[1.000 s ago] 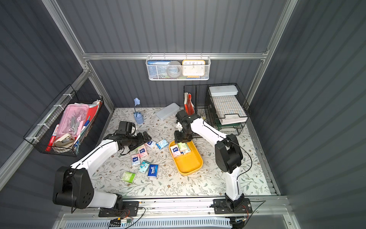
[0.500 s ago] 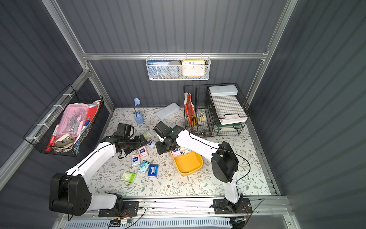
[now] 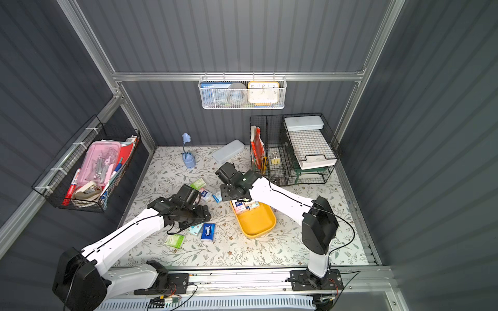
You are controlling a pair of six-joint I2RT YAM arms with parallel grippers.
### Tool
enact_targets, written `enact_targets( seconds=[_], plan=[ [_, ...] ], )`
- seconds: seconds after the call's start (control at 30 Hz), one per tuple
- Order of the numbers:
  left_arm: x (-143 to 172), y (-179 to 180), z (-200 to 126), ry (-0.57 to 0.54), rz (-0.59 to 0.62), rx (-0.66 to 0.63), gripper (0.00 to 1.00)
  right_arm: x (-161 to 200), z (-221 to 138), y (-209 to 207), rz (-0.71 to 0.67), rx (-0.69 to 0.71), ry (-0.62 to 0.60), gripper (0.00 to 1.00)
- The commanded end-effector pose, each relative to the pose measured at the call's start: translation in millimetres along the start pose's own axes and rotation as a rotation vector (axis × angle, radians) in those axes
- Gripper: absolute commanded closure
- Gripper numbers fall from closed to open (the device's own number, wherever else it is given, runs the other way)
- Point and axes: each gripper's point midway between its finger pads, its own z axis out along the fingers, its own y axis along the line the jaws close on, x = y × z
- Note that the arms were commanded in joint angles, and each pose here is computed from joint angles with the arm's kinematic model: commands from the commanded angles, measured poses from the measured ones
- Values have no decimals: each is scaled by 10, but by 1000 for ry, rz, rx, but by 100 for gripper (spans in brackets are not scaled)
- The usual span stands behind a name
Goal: Put the pocket tissues into the storage box
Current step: Pick up the pocket tissues from the center of the board.
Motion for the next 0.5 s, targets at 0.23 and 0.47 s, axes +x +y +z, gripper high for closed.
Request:
enact_targets(
  seconds=[0.23, 0.47],
  plan=[
    [315, 64, 246, 76, -86, -104, 14, 86, -226, -589, 122, 44, -71, 45],
    [265, 77, 433, 83, -61, -153, 25, 287, -317, -992, 177, 86, -78, 46]
  ],
)
